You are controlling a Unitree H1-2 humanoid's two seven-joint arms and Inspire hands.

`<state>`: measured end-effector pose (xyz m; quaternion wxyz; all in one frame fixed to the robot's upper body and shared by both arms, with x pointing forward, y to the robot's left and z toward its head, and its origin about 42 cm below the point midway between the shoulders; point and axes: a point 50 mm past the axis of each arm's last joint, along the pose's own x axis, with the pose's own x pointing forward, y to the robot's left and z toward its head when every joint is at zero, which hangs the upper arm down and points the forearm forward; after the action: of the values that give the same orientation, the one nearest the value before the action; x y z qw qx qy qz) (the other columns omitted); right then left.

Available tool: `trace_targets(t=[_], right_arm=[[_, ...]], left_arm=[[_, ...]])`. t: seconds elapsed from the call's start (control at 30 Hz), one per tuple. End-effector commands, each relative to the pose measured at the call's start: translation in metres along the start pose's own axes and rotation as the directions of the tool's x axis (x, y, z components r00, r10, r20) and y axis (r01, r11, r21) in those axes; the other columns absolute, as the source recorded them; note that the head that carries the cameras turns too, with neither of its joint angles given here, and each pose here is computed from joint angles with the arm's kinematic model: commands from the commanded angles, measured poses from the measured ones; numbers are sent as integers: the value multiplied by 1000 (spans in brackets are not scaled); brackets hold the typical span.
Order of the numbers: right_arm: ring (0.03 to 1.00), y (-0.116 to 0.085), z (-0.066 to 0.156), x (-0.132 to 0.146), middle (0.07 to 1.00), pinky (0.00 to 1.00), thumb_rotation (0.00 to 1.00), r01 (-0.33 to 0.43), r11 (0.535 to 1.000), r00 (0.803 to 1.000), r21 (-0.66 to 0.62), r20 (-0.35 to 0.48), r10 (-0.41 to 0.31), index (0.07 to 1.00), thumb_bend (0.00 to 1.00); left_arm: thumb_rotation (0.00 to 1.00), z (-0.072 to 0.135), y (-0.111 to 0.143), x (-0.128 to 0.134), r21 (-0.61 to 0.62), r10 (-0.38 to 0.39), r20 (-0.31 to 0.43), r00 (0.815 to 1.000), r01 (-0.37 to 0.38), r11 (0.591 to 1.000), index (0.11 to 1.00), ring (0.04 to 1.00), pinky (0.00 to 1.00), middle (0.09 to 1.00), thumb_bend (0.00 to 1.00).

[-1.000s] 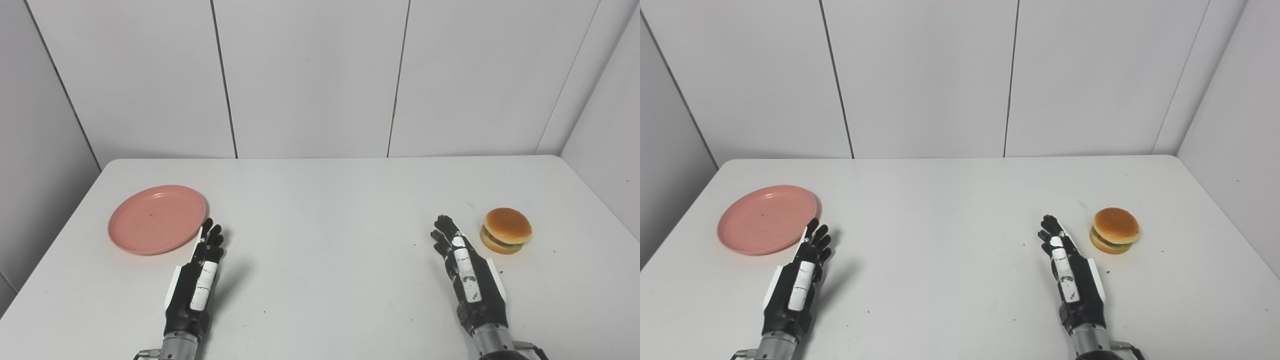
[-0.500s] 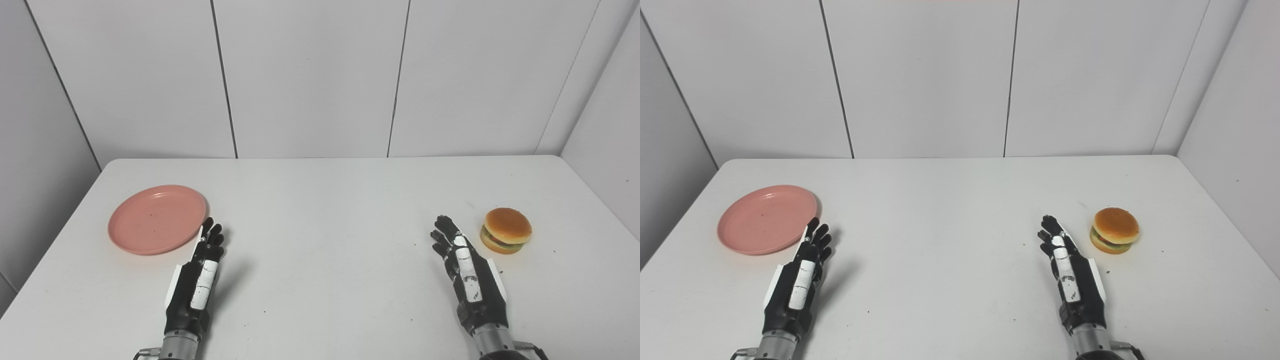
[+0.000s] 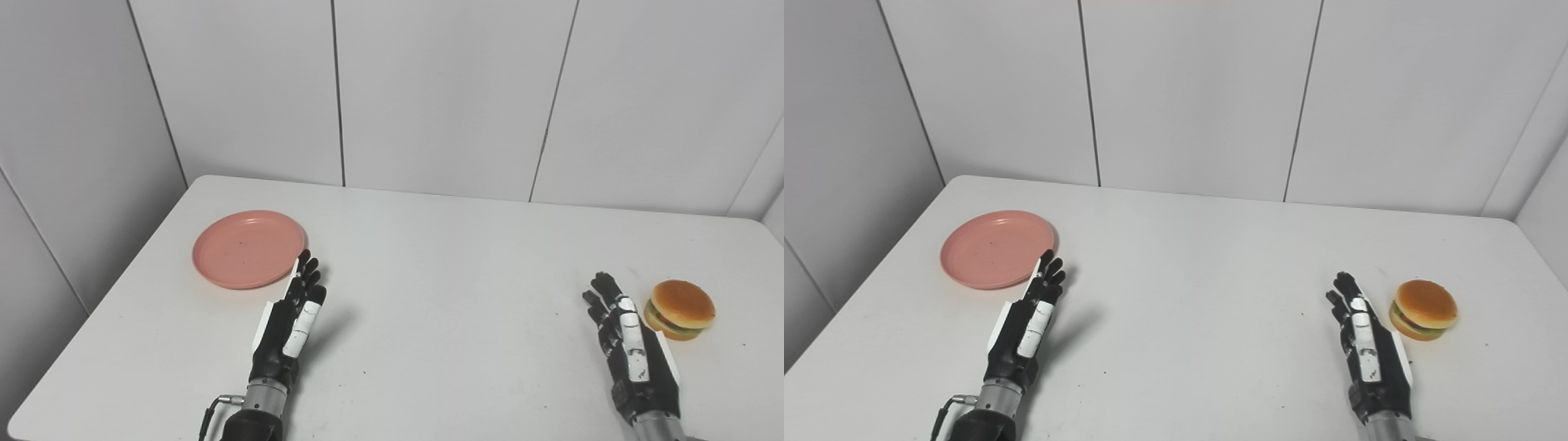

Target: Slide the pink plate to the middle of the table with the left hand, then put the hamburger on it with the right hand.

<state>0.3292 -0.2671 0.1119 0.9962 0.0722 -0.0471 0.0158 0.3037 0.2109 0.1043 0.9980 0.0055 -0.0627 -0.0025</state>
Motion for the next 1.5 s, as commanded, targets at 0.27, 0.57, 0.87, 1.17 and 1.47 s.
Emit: trace_targets(t=[0.27, 0.57, 0.87, 1.17, 1.47], right_arm=[[947, -22, -32, -18, 949, 1000, 914, 12, 1000, 1000, 14, -26, -12, 911, 753], [939, -22, -38, -19, 951, 1000, 908, 18, 1000, 999, 17, -29, -18, 922, 736], [952, -22, -43, -19, 958, 1000, 894, 14, 1000, 999, 27, -31, -14, 925, 755], [953, -19, -46, -19, 956, 1000, 887, 15, 1000, 1000, 15, -27, -14, 923, 768], [955, -14, -48, -19, 956, 1000, 867, 12, 1000, 999, 23, -37, -11, 921, 816]], left_arm=[[881, -22, -32, -3, -9, -26, -15, 1000, 26, 1000, 1000, 1000, 974, 1000, 818], [899, -29, -33, -6, -2, -25, -7, 1000, 25, 1000, 1000, 998, 965, 1000, 810], [902, -37, -34, -6, -4, -26, -3, 1000, 26, 1000, 1000, 982, 971, 999, 820], [899, -41, -32, -7, -9, -25, -1, 1000, 25, 1000, 1000, 985, 970, 998, 823], [879, -36, -25, -8, -40, -14, 4, 1000, 14, 999, 1000, 993, 988, 997, 829]])
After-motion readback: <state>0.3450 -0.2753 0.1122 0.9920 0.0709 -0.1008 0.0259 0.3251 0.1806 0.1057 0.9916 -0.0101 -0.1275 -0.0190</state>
